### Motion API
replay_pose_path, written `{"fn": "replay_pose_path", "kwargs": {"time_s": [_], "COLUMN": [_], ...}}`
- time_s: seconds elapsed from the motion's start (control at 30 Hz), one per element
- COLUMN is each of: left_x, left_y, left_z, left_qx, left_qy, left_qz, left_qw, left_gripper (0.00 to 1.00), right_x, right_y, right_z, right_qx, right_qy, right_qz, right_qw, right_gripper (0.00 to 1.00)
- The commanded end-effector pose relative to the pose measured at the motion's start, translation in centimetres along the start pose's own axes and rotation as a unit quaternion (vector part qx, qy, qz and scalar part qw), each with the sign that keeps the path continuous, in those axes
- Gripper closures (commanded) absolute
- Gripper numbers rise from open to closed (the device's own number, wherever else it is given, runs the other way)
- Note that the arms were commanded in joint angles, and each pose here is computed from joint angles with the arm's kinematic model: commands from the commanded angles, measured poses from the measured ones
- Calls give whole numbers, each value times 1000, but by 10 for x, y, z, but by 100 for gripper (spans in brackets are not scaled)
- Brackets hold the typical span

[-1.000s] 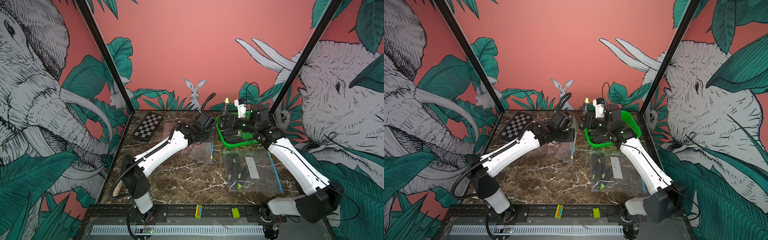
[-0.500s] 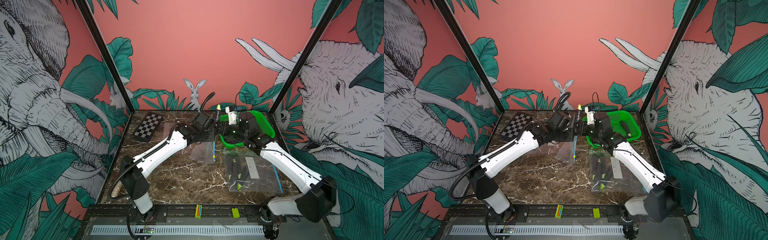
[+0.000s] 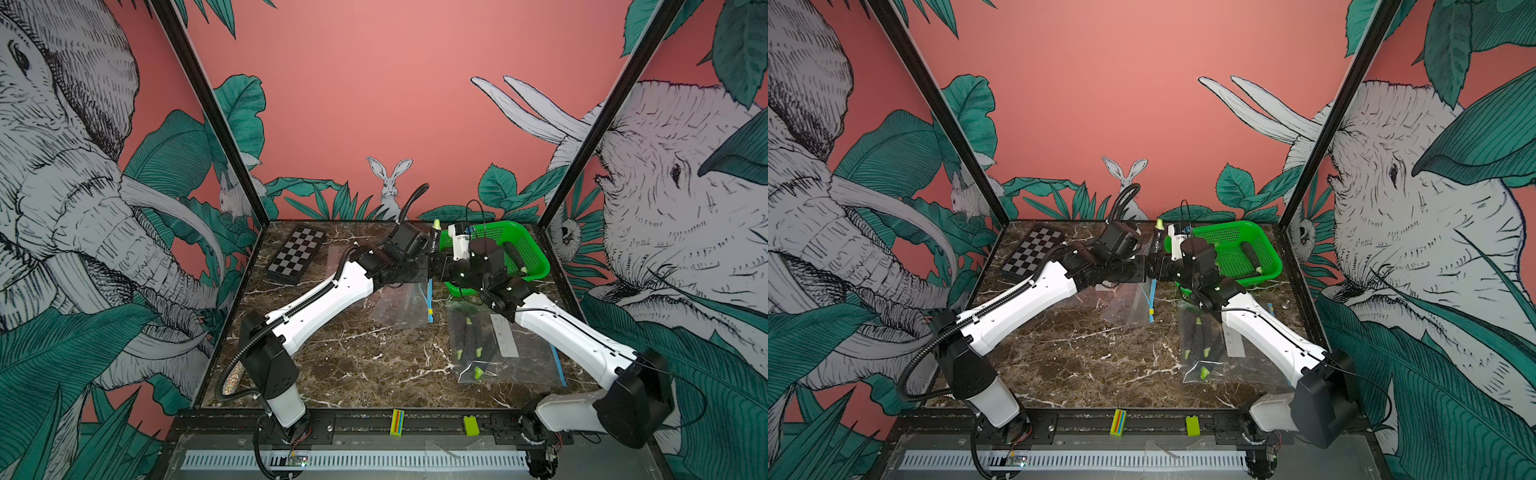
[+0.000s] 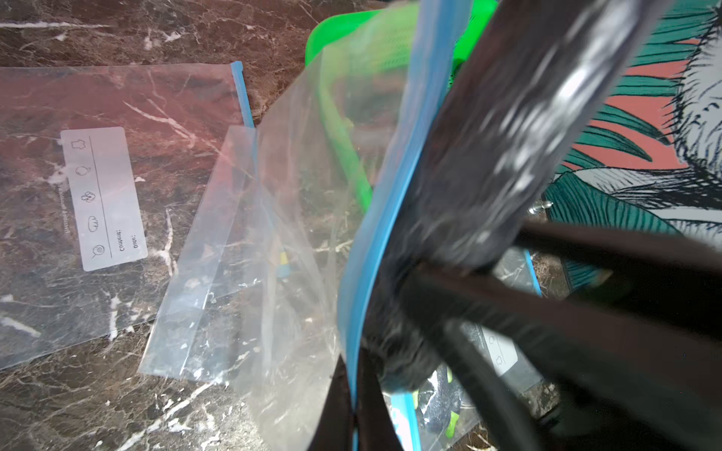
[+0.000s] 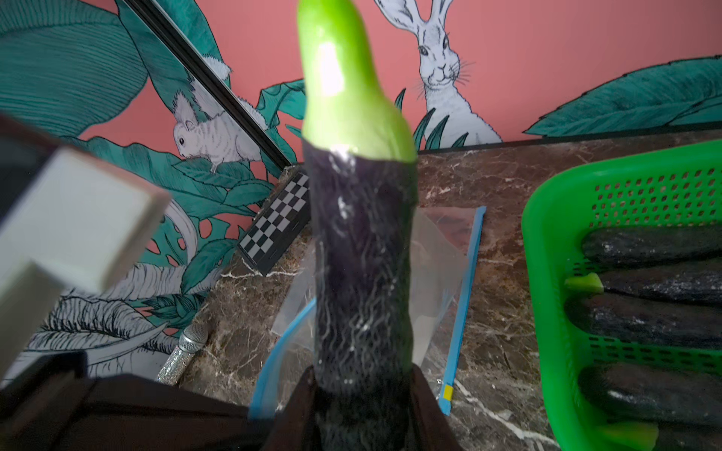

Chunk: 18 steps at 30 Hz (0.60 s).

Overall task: Place the eggplant in a zip-top bag and seal the zipper
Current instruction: Place the eggplant in the zipper food storage bag.

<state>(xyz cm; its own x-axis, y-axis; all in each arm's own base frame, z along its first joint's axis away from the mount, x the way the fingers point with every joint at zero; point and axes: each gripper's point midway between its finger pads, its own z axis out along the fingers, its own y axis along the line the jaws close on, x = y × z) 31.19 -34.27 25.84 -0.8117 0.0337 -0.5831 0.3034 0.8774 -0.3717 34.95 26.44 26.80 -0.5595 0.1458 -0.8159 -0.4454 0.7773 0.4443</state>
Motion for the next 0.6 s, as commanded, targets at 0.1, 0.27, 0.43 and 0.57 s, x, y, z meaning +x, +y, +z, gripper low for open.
{"fn": "replay_pose_path", "kwargs": {"time_s": [0.1,0.27,0.43,0.57], "left_x": [-16,-18,-19,-18], "left_y": [-6,-5,-5,-6], "left_z": [-25,-23,-21,-21], "left_qx": [20,19,22,26], "left_qy": [-34,-36,-41,-40], "left_qz": [-13,-18,-24,-27], "left_qw": [999,999,999,999], "left_gripper": [100,100,100,100], "right_x": [-17,-6,2,3], "right_y": [27,34,39,36], "right_z": [-22,-27,-23,-17], "right_qx": [-27,-29,-31,-20], "right_qy": [-72,-74,-86,-94], "right_qz": [-38,-42,-35,-30], "right_qw": [996,996,995,995], "right_gripper": [94,92,91,91]}}
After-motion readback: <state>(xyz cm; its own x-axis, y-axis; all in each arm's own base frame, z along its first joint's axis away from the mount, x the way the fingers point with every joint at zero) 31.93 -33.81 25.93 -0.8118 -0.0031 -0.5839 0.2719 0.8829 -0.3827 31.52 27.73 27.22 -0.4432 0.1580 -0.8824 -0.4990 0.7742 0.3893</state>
